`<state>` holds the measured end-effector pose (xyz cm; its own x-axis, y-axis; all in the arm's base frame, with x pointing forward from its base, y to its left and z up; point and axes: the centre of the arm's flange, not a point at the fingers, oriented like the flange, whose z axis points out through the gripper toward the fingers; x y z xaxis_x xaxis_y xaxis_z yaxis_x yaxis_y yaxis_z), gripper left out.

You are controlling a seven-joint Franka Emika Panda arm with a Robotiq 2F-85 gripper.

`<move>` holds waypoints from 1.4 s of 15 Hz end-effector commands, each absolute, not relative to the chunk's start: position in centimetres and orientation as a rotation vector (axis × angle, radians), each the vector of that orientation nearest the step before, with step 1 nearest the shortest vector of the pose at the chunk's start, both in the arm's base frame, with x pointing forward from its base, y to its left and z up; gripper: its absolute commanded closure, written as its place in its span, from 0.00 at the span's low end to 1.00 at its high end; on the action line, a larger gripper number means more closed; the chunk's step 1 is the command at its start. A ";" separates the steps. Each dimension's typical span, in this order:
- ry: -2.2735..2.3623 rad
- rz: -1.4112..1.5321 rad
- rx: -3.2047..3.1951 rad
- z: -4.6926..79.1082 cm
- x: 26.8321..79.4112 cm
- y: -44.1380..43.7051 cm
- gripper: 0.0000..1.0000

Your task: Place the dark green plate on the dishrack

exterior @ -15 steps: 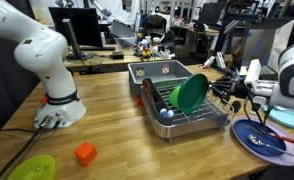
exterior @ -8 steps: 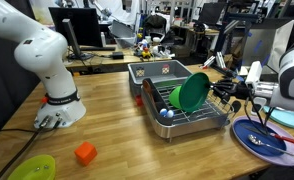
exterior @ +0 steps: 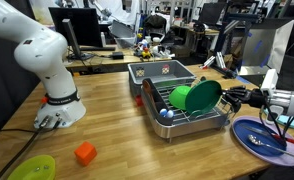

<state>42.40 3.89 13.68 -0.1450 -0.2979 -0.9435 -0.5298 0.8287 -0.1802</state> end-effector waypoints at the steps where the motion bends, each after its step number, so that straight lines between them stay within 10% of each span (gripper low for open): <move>1: 1.741 0.235 -0.679 13.5 40.9 7.9 0.99; 2: 1.736 0.247 -0.690 13.6 40.9 8.4 0.99; 3: 1.731 0.260 -0.697 13.7 40.9 8.9 0.69; 13: 1.679 0.182 -0.718 19.8 41.0 7.9 0.05; 21: 1.643 0.180 -0.680 22.1 40.6 4.8 0.00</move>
<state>40.62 4.78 22.09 -0.0392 -0.3265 -0.9444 -0.5235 0.8117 -0.2589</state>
